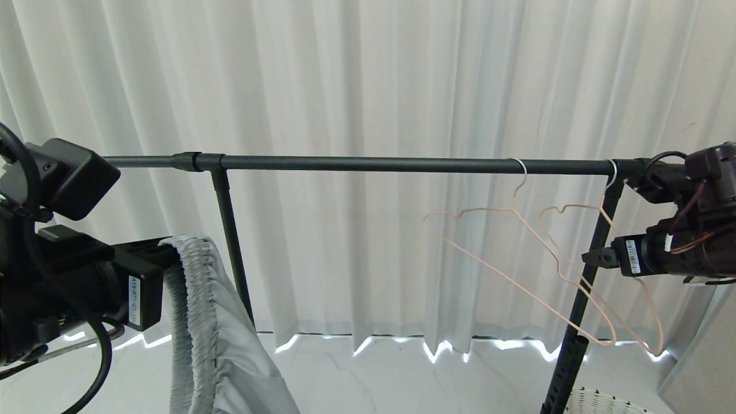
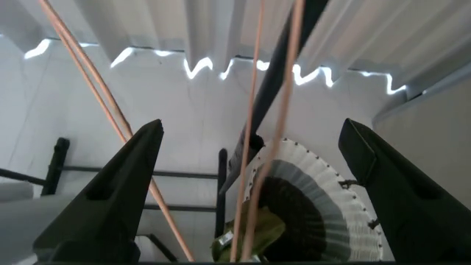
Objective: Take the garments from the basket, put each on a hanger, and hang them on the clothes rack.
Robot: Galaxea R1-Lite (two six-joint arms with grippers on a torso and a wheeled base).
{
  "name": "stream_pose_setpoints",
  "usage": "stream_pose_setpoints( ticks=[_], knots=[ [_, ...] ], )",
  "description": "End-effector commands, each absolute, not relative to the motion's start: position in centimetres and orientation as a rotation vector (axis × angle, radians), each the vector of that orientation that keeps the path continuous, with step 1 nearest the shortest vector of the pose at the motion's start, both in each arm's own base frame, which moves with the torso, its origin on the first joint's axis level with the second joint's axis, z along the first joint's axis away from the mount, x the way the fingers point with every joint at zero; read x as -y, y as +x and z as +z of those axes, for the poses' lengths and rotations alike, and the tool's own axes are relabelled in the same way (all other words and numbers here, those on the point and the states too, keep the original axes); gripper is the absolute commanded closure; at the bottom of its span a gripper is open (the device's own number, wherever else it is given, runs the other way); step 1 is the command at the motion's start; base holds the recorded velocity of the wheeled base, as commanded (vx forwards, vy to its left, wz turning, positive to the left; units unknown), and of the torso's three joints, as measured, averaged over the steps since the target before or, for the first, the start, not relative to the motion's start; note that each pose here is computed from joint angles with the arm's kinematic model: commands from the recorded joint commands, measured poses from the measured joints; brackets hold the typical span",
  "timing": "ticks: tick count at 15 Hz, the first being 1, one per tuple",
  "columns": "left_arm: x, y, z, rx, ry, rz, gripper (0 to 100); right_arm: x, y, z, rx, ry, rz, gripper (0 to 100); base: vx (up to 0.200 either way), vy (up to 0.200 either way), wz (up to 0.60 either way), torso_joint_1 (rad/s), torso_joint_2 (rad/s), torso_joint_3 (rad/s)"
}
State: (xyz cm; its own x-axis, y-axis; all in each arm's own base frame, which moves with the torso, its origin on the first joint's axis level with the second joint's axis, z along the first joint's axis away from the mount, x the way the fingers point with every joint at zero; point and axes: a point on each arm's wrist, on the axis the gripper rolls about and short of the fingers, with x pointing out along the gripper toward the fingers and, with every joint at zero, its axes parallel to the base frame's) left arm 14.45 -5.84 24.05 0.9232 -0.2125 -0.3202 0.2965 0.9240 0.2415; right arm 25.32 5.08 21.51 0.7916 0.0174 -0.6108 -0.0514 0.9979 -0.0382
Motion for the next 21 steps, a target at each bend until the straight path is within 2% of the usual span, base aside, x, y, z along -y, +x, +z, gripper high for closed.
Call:
stream_pose_setpoints(
  ticks=[1,10,11,21],
  knots=[
    [5.7,14.2,24.1,-0.287,0.29,-0.265,100,-5.3,26.4,20.4,-0.697,-0.052,0.03,0,0.0,0.0,0.0,0.0,0.0,0.0],
    [5.7,14.2,24.0,-0.291,0.297,-0.268,100,-4.0,28.3,19.2,-0.709,0.001,-0.032,0,0.0,0.0,0.0,0.0,0.0,0.0],
    [5.7,14.2,24.0,-0.291,0.297,-0.268,100,-4.0,28.3,19.1,-0.71,0.003,-0.033,100,0.0,0.0,0.0,0.0,0.0,0.0],
    [5.7,14.2,24.1,-0.287,0.299,-0.266,100,-3.9,27.7,19.8,-0.691,0.01,-0.033,100,0.0,0.0,0.0,0.0,0.0,0.0]
  ],
)
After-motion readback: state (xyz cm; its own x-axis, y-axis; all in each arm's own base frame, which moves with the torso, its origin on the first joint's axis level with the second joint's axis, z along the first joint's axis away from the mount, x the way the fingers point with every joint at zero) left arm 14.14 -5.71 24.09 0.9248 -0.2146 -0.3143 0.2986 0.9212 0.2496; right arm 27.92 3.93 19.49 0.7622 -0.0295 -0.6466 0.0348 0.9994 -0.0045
